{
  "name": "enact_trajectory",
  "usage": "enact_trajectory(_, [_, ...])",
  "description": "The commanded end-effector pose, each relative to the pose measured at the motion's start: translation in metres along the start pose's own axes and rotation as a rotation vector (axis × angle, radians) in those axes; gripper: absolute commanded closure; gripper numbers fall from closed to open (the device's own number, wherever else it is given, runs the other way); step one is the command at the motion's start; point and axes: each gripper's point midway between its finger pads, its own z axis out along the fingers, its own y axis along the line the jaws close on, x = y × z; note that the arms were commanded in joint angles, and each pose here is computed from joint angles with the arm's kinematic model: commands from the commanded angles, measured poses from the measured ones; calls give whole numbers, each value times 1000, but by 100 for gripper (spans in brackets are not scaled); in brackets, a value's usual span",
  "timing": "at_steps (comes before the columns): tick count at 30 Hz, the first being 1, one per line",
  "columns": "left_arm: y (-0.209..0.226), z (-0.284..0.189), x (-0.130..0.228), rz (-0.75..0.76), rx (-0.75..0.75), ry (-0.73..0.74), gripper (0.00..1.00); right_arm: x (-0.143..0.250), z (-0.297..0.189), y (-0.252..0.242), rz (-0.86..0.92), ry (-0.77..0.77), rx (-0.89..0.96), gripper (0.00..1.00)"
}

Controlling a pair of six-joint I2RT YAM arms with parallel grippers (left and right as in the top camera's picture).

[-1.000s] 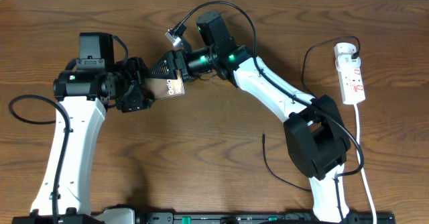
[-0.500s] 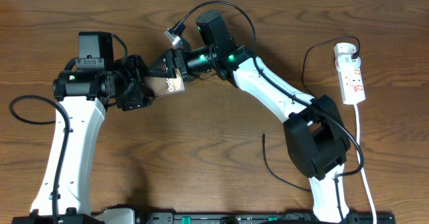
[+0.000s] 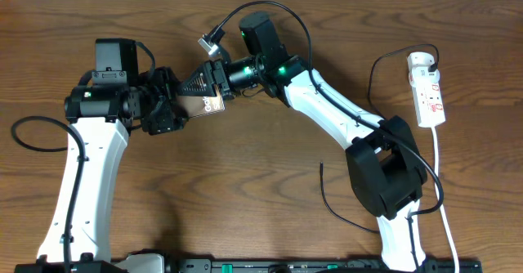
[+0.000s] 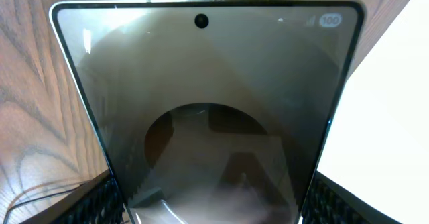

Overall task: Plug charger to phone and switch on socket
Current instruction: 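Grasp the phone's side edge with the right gripper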

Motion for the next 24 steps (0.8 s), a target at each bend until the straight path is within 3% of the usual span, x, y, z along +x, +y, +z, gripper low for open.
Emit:
enact_trajectory(1, [-3,-1,6,4,8,28,93,12,11,15,-40,50,-38,21])
enact_trajectory(24, [-3,-1,6,4,9,29,93,18,18,17,-64,67,-40,39])
